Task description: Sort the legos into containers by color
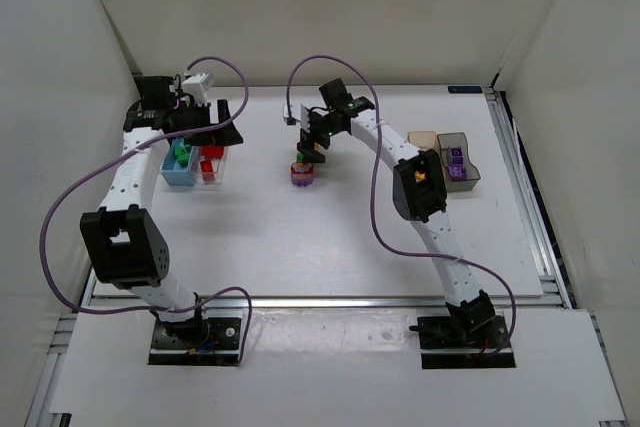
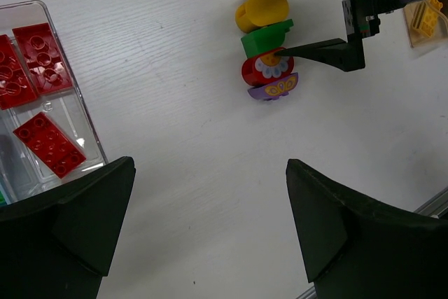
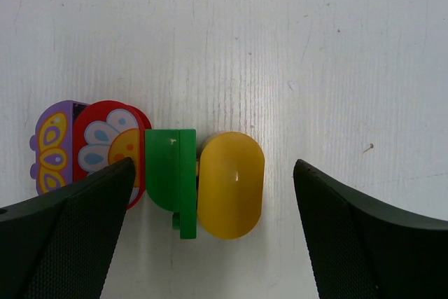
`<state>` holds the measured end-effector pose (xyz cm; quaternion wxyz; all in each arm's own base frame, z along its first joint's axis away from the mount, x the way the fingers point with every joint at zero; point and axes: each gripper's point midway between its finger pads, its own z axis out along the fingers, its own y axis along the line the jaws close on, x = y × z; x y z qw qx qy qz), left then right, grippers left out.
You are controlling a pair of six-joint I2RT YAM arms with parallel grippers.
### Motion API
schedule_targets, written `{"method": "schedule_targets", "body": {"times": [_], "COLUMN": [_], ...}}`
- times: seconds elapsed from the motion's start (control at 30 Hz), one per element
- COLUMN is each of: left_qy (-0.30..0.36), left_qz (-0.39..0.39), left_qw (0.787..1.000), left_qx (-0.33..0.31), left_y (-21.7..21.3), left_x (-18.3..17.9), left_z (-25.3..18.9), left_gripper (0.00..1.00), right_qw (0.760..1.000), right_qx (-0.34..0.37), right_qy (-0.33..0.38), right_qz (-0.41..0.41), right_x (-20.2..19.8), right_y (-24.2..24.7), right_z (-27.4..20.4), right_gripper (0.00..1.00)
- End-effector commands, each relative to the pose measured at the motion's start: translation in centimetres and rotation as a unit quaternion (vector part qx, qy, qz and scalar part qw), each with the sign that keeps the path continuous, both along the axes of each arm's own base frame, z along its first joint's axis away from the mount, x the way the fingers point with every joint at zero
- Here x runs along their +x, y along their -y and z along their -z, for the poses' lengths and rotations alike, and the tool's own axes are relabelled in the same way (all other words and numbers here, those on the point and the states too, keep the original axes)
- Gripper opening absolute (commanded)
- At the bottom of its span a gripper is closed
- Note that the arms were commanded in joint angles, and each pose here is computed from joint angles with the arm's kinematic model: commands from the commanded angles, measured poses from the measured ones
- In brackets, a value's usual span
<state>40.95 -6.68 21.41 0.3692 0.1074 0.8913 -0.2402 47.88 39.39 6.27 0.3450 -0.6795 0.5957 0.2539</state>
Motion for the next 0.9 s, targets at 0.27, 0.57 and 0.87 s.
{"method": "schedule_targets", "body": {"times": [0.27, 0.57, 0.87], "left_qy": [-0.022, -0.006, -0.064], "left_qz": [0.030, -0.009, -0.115], "left_qw": [0.998, 1.000, 0.984], "left_qx": [-0.047, -0.013, 0.122], "left_y": [2.1, 11.0, 14.0], "left_x": [-0.3, -2.3, 0.8], "left_z": [-1.5, -0.5, 6.5], "left_gripper": [0.94, 0.98, 0.99], "right_qw": [0.998, 0.974, 0.951], "right_qx": [0.002, 0.136, 0.125], "right_qy": [-0.044, -0.033, -0.047], "right_qz": [0.034, 0.180, 0.279], "right_x": [-0.8, 1.2, -0.9], "right_y": [1.8, 6.0, 14.7], "right_z": [-0.1, -17.1, -19.9], "right_gripper": [0.96, 0.99, 0.99]}}
